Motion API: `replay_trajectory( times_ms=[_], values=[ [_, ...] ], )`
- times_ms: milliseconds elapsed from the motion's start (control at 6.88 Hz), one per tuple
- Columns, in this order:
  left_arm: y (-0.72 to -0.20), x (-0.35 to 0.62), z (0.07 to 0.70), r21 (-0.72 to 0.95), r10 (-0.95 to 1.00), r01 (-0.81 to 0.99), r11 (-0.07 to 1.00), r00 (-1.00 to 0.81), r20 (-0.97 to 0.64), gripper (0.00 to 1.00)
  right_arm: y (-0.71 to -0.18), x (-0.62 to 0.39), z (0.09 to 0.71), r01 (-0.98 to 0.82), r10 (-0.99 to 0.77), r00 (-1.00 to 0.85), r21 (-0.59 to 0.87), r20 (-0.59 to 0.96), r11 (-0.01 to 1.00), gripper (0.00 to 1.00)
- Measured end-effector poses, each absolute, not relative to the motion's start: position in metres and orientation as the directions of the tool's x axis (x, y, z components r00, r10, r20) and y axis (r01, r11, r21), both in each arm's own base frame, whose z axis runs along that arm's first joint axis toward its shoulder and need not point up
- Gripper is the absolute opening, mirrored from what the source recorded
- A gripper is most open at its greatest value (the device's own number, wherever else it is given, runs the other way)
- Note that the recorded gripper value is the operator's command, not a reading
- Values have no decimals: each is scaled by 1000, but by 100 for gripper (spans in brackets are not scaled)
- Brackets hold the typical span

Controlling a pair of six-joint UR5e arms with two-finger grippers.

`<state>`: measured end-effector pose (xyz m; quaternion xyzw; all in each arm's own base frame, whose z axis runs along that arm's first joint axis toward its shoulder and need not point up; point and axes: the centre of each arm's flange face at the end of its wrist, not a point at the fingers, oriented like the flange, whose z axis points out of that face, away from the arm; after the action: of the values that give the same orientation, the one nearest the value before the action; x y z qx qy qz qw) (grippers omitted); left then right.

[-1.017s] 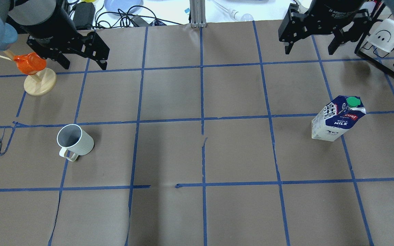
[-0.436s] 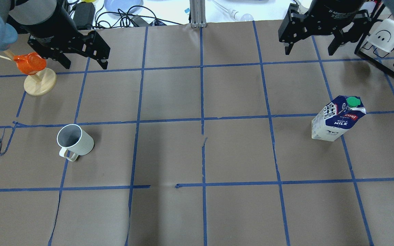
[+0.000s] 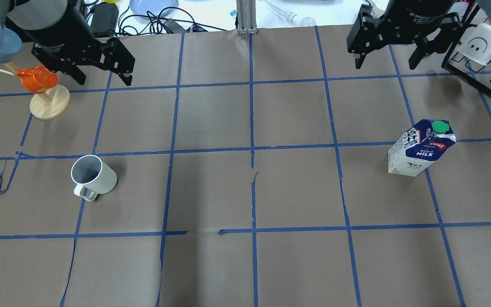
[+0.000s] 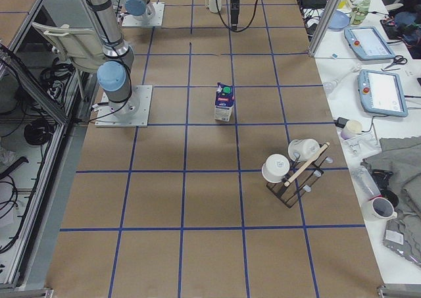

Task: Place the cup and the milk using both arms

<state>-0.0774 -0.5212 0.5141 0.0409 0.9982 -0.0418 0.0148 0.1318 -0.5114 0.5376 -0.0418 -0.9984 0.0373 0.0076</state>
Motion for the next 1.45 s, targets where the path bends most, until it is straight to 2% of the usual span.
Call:
replay_trajectory(
  times_ms=[291,581,872,1453],
  values=[
    [-531,18,490,-22,63,64,998,-996,-57,100,-512,131,537,84,85,-996,-74,12,994,100],
    [-526,89,415,2,66,66,998,-996,-60,100,-511,132,538,82,83,-996,-76,12,994,100],
    [-511,105,346,11,56,55,998,-997,-57,100,-511,133,539,81,82,-997,-78,12,994,100],
    [-500,100,281,79,52,53,995,-998,18,93,-510,133,539,80,81,-997,-77,12,994,100]
  ],
)
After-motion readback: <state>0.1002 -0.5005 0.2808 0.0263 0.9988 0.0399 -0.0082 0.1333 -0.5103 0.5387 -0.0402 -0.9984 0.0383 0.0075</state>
